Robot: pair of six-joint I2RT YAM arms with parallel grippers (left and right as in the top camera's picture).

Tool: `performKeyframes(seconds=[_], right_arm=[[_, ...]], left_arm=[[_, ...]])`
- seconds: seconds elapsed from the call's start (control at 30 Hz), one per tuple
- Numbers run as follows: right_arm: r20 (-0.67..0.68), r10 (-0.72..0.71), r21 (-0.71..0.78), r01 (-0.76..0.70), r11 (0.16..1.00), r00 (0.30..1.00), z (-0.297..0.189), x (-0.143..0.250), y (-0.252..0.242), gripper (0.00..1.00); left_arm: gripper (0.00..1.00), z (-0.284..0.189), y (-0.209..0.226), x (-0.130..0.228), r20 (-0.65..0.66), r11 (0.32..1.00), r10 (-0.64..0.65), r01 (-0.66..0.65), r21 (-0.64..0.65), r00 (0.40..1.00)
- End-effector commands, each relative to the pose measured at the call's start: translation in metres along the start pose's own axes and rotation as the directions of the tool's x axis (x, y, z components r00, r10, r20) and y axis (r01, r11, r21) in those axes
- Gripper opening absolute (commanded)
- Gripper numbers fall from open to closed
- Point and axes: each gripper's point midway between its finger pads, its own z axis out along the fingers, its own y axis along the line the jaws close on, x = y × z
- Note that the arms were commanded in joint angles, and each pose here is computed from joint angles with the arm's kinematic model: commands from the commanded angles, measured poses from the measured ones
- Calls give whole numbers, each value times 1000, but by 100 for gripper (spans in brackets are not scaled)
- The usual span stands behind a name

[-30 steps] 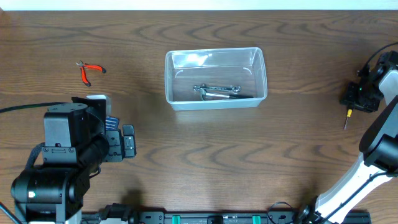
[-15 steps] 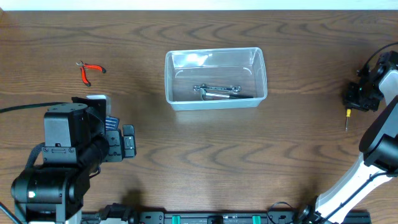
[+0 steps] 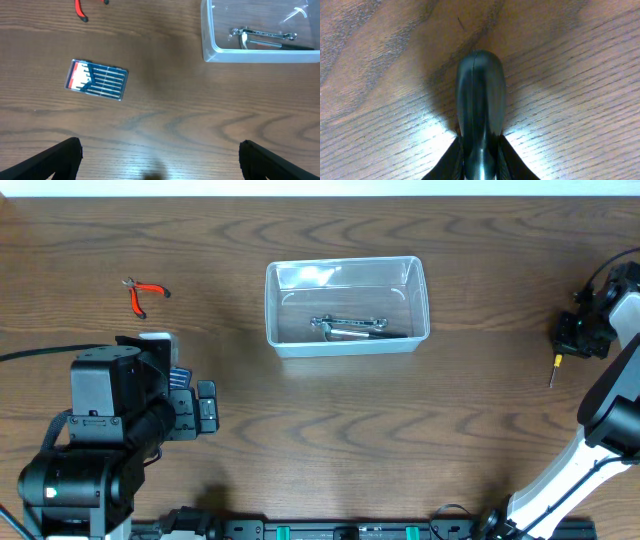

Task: Pack container
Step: 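Lower and close the right gripper on the screwdriver handle, then carry the screwdriver into the container and release it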

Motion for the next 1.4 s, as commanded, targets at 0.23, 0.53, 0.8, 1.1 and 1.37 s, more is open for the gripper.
performKeyframes(seconds=[0.23,0.53,0.8,1.1,1.37], right_arm=[[50,-111,-20,112,993,993,-49,-19,36,1],[474,-763,162,808,566,439,-261,-34,226,1],[466,-856,318,945,-72,-222,-274,59,382,1],[355,-850,93,920,-382,-389,-157,124,433,1],[282,-889,-60,918,-392,-361,-84,134,426,1]], left_arm=[[98,-4,3,-3,15,1000,4,-4,-16,1000],[98,-4,3,-3,14,1000,3,-3,-16,1000],[98,-4,3,-3,15,1000,4,-4,-16,1000],[99,-4,3,-3,15,1000,3,-3,-16,1000],[98,-4,3,-3,15,1000,3,-3,-16,1000]])
